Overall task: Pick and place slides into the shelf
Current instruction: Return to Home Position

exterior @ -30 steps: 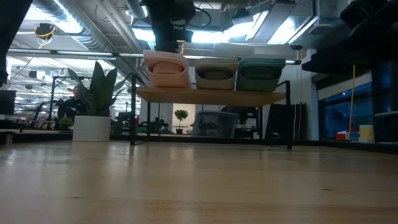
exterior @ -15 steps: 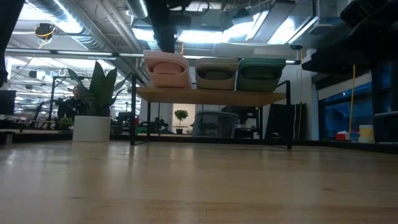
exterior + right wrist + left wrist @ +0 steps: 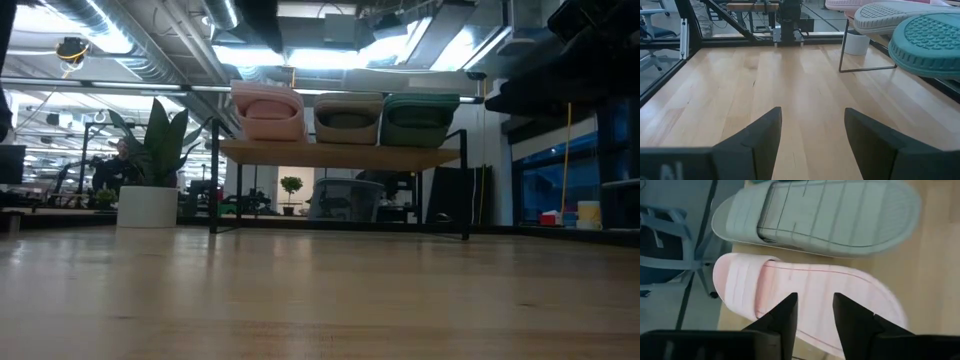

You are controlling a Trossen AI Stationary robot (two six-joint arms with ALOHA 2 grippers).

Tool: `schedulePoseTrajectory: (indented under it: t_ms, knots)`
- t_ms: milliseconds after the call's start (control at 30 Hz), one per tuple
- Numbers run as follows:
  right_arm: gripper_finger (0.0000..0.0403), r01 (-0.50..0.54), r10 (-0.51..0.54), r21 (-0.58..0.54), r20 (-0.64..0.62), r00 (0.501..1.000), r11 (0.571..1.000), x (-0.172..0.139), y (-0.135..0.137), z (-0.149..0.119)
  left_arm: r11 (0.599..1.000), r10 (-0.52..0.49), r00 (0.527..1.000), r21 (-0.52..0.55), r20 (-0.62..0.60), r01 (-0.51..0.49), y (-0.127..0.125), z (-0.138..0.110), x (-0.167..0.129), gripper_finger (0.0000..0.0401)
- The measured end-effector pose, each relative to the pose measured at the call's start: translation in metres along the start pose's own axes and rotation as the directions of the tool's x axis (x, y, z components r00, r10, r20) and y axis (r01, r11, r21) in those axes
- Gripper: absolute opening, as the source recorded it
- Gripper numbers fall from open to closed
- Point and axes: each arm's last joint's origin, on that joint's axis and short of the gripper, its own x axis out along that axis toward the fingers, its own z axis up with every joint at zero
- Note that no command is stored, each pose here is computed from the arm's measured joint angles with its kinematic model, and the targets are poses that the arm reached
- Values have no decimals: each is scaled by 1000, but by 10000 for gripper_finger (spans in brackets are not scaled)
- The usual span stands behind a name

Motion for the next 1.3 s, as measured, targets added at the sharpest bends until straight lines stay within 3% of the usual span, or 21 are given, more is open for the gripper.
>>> schedulePoseTrajectory:
  t_ms: [333,567,733,833,967,1100,1200,1300]
  knots:
    - [218,-3,3,8,11,1000,1000,0,0,1,998,-63,978,4,199,63,-28,-20,-76,45]
    - [218,-6,6,18,25,1000,1000,0,1,3,984,-165,871,132,463,116,-61,-32,-103,27]
    - [218,-40,39,23,30,999,999,0,2,4,970,-224,830,201,510,138,-78,-57,-84,25]
    - [218,-85,84,27,37,996,996,0,3,5,964,-258,773,203,579,170,-80,-76,-71,28]
    - [218,-105,103,36,54,993,994,0,4,7,968,-252,687,172,681,184,-72,-105,-61,30]
    - [218,-108,106,37,56,993,993,0,4,7,948,-301,562,176,770,267,-71,-137,-50,28]
    - [218,-107,106,18,56,993,994,0,4,7,931,-329,486,193,810,309,-79,-160,-27,26]
    - [218,-108,107,14,65,992,994,-1,4,8,937,-303,443,180,844,298,-88,-179,3,26]
